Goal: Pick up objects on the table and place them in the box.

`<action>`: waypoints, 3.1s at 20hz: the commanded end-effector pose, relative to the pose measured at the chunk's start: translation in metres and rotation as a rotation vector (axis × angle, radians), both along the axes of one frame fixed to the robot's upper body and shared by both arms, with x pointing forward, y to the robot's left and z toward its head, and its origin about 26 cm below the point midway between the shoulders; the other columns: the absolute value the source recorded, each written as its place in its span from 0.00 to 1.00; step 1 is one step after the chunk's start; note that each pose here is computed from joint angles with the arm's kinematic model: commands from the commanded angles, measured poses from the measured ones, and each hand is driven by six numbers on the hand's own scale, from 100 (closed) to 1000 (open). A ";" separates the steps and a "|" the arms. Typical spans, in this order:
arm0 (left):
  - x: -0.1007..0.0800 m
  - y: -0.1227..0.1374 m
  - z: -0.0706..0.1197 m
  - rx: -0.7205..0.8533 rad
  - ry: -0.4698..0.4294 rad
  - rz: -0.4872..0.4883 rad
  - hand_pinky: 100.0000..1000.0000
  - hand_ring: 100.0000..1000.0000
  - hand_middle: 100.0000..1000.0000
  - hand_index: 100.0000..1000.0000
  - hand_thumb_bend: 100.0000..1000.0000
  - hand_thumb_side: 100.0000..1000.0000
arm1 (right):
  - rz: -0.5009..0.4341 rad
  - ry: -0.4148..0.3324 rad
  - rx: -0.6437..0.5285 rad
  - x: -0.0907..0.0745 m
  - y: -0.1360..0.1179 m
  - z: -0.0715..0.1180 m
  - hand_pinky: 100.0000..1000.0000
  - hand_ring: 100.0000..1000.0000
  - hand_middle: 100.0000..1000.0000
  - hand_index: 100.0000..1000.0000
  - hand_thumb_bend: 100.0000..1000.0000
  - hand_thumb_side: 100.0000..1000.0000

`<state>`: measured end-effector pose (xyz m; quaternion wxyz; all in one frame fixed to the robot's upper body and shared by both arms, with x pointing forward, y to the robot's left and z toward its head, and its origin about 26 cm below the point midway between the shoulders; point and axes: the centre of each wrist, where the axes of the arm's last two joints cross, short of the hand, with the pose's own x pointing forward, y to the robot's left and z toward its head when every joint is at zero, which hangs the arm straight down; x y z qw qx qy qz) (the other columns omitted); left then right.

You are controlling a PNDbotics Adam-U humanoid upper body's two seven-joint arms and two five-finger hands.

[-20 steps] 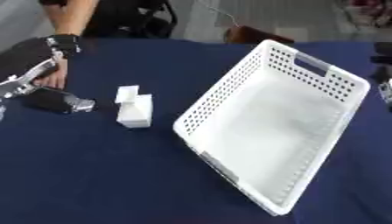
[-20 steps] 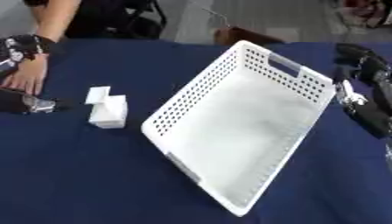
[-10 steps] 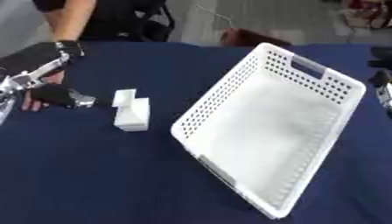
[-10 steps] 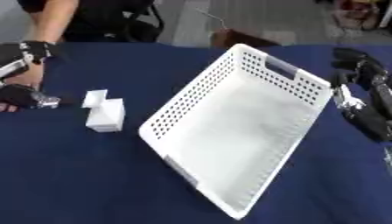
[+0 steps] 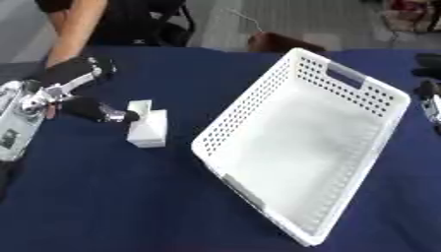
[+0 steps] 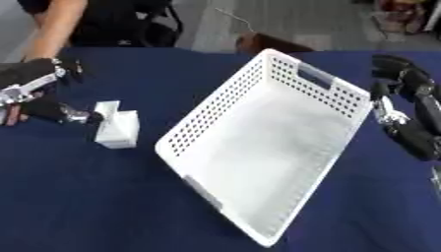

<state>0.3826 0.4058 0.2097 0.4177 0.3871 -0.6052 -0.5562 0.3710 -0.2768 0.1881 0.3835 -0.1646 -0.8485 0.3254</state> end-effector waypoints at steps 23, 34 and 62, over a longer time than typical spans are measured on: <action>0.010 -0.009 -0.002 0.017 0.010 -0.031 0.60 0.67 0.80 0.86 0.72 0.69 | 0.008 -0.030 -0.005 0.000 -0.001 0.011 0.67 0.82 0.88 0.88 0.00 0.65; 0.020 -0.018 -0.011 0.059 0.024 -0.037 0.56 0.60 0.75 0.83 0.73 0.68 | 0.016 -0.033 -0.003 0.001 0.001 0.012 0.67 0.82 0.88 0.88 0.00 0.65; 0.015 -0.017 -0.045 0.041 -0.046 0.052 0.00 0.00 0.04 0.19 0.00 0.69 | 0.019 -0.037 0.002 0.001 0.001 0.014 0.67 0.82 0.88 0.88 0.00 0.66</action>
